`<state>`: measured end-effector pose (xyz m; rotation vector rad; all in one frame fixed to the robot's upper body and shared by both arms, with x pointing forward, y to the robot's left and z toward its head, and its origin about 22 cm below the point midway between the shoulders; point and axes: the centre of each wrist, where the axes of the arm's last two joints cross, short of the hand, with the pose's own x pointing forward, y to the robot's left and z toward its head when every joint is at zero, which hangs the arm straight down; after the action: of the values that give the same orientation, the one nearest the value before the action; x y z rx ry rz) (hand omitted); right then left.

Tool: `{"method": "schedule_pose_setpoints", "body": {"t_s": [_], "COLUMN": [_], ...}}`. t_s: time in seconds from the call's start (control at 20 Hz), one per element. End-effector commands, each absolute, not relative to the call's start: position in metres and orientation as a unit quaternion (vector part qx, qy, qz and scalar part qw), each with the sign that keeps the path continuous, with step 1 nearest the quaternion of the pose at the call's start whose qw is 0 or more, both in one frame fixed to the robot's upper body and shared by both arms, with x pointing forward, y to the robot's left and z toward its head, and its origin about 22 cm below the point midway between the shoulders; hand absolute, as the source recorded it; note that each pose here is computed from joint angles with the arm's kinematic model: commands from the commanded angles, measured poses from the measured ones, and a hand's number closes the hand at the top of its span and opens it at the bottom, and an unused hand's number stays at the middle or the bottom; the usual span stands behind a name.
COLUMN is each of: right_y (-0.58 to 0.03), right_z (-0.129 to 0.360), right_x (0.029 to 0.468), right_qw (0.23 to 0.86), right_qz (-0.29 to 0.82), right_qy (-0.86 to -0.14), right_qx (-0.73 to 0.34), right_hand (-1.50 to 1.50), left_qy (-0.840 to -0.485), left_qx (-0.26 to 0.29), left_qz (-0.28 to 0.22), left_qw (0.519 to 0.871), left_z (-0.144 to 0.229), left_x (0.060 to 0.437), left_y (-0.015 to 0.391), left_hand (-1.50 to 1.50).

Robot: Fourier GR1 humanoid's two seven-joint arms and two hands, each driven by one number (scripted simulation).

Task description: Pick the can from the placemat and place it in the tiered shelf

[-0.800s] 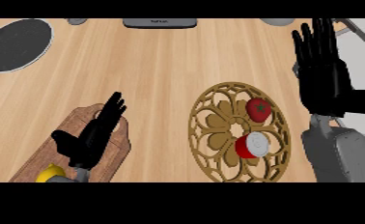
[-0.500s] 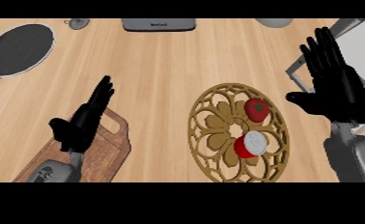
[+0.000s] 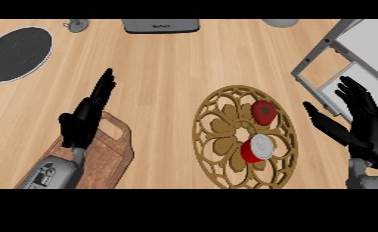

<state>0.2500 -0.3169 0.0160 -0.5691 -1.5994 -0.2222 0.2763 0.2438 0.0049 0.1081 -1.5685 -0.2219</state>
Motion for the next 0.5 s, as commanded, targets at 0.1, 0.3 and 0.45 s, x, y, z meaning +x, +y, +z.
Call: {"method": "schedule_pose_setpoints", "body": {"t_s": [0.1,0.3,0.45], "right_y": [-0.319,-0.331,-0.327], "right_z": [-0.026,0.021,0.047], "right_x": [0.201,0.199,0.187], "right_qw": [0.594,0.647,0.666], "right_qz": [-0.157,-0.032,0.05], "right_qy": [-0.751,-0.741,-0.722], "right_qx": [-0.243,-0.176,-0.18], "right_hand": [-1.5,-1.5,-1.5], "left_qy": [-0.707,-0.705,-0.706], "left_qx": [0.055,0.058,0.052], "left_qz": [-0.108,-0.117,-0.113], "left_qw": [0.697,0.697,0.697], "left_z": [0.007,0.013,0.004], "left_x": [0.272,0.282,0.268], "left_y": [0.227,0.229,0.229], "left_hand": [0.0,0.0,0.0]}}
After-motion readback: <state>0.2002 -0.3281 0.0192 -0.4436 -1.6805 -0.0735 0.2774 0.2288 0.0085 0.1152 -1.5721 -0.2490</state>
